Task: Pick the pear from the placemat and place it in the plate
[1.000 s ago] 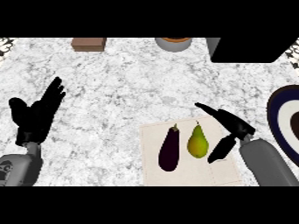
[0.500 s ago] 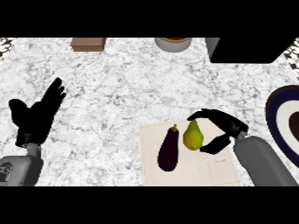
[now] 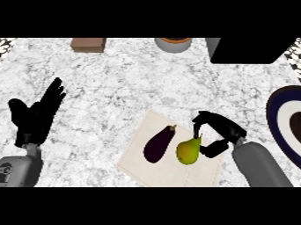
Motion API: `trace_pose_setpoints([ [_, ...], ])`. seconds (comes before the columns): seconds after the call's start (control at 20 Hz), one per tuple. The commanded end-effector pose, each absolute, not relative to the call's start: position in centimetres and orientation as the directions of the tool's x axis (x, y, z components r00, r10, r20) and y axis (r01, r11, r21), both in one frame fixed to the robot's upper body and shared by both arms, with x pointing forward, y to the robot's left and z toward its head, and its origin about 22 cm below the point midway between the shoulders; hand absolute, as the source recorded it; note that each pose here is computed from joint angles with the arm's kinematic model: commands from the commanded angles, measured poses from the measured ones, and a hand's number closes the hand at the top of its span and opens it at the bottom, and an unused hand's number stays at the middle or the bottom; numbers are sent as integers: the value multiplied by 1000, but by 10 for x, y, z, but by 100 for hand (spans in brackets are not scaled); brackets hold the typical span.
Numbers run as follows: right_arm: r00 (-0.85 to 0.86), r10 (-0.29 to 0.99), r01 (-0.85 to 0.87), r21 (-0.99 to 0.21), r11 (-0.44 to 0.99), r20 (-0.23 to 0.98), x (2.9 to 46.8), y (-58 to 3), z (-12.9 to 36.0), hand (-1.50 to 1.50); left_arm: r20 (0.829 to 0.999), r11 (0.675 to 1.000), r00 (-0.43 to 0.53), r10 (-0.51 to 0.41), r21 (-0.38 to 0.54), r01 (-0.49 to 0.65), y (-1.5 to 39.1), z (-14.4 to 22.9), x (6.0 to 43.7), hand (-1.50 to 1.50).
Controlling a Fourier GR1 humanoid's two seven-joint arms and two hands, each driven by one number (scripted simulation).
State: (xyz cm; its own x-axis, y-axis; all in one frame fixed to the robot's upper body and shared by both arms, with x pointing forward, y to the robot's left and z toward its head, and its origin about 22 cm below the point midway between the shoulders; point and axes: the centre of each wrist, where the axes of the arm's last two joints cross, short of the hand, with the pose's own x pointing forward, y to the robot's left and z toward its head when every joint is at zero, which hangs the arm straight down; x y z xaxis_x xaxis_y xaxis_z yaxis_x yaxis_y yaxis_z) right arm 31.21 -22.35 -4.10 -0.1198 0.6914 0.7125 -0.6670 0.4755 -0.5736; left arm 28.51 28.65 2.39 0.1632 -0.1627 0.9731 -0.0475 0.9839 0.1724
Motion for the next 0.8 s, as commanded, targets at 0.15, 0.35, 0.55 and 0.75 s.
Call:
trace_pose_setpoints([
  [0.15,-293,660,-603,-669,434,692,262,-223,-10,150,972,983,181,-149,166,-81,297,10,272,0],
  [0.35,-468,657,-527,-783,329,591,226,-271,26,150,969,975,197,-151,179,-129,309,14,271,0],
  [0.55,-517,664,-268,-839,473,539,209,-304,81,150,963,972,211,-167,197,-129,308,15,266,0],
  [0.75,-478,703,42,-786,617,526,189,-330,102,150,968,977,203,-144,172,-126,302,7,263,0],
])
